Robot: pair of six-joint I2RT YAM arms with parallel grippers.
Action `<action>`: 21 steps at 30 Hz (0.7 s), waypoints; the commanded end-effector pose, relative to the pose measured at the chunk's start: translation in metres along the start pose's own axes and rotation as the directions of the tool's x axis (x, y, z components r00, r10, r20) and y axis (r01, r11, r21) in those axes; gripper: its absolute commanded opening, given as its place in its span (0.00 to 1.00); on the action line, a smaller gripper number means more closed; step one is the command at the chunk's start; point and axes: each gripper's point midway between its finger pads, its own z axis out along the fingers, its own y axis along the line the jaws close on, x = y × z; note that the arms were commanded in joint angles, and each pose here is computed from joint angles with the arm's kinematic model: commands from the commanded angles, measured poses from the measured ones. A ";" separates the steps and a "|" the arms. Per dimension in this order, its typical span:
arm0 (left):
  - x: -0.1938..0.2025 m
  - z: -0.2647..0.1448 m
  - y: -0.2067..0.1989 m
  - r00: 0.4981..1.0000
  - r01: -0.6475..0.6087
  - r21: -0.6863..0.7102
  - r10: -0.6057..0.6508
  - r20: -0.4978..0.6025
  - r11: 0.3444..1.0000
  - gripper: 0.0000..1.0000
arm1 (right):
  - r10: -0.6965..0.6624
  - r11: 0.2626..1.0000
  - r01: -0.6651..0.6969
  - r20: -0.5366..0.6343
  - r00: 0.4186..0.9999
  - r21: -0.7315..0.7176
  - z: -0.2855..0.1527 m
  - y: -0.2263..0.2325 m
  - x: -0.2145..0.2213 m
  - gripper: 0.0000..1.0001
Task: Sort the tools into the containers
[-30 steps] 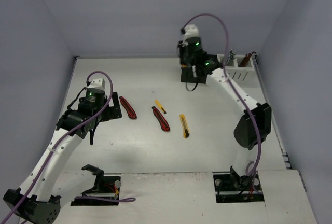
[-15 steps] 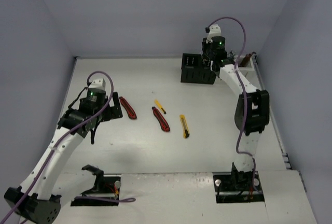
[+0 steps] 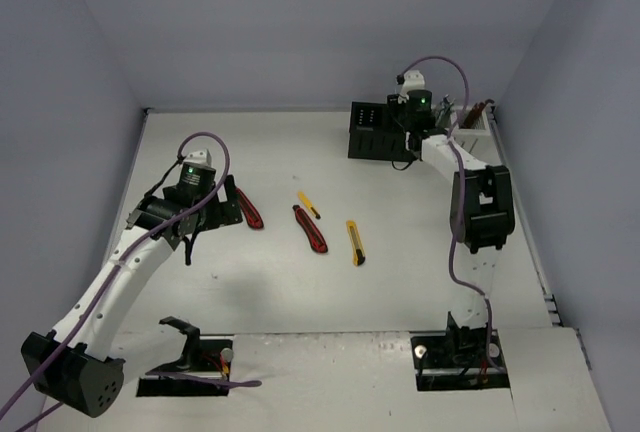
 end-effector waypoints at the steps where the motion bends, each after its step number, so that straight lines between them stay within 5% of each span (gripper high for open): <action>1: -0.029 -0.005 -0.013 0.997 0.050 0.021 -0.051 0.055 0.999 0.94 | 0.030 0.999 -0.022 0.248 0.968 -0.033 -0.060 0.002 -0.112 0.47; 7: -0.033 0.001 -0.019 0.998 0.053 0.024 -0.054 0.036 0.998 0.94 | 0.076 0.993 -0.055 0.216 0.974 -0.102 -0.115 0.027 -0.129 0.60; 12: -0.037 0.003 -0.024 0.999 0.040 0.034 -0.041 0.032 0.999 0.94 | 0.079 0.983 -0.069 0.051 0.996 -0.170 -0.153 0.080 -0.092 0.63; 21: -0.047 -0.004 -0.028 0.998 0.015 0.056 -0.018 0.055 0.998 0.94 | 0.067 0.942 -0.168 -0.327 0.943 -0.289 -0.226 0.189 0.045 0.64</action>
